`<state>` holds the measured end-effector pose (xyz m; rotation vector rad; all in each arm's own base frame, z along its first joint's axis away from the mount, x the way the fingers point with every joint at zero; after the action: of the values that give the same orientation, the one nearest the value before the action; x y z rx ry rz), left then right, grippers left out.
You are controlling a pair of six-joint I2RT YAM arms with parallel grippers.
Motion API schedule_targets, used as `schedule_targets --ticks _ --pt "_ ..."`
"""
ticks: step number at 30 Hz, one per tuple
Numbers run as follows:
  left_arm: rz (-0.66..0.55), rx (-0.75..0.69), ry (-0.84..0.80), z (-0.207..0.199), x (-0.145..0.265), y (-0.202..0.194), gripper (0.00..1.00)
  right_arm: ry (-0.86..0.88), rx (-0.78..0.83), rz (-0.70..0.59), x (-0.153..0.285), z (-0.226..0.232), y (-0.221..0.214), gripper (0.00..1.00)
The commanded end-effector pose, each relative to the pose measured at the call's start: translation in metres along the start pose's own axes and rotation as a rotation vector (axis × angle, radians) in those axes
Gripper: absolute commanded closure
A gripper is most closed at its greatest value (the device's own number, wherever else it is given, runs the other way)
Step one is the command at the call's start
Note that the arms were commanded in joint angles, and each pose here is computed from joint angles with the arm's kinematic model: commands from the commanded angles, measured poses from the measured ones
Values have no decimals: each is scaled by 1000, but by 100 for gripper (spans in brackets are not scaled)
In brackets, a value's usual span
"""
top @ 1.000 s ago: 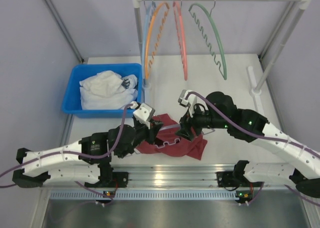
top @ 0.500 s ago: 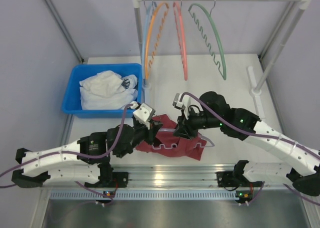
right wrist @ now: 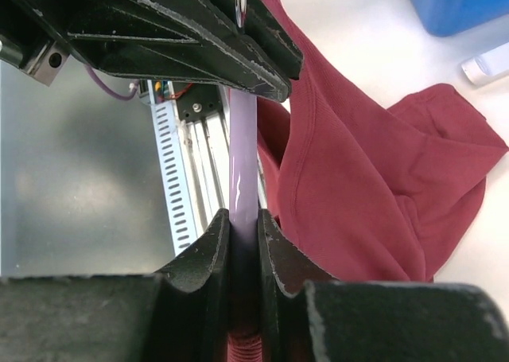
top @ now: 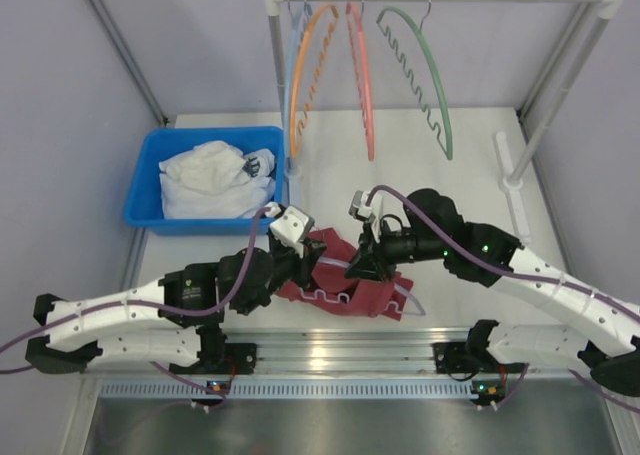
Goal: Place the tank top on the hanger
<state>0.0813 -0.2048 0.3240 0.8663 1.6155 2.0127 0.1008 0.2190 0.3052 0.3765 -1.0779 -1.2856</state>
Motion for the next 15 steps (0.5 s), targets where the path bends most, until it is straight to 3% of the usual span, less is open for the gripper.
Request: schedule_targets --ticks 1,7,10,15 --pt "-148 119 34 4 3 43 90 -14 -4 -124 15 8 12 100" --pt "-158 118 12 1 1 48 55 -79 -45 -187 29 9 10 100" --pt "-165 112 -20 -2 1 51 46 -126 -68 -214 35 7 8 100" --pt "-179 111 -52 -3 4 57 44 -205 -106 -251 44 3 4 100"
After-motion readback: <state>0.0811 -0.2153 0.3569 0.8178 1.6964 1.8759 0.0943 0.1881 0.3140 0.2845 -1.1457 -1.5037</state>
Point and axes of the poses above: each gripper's point midway between its finger pads, its own x axis back along the fingers, its own z axis along the line the jaws close on, y = z × x, the point moved 9 cm from there along x, back along the fingers, and after that the axes turned 15 degrees about -x, right-handed, at the moved point
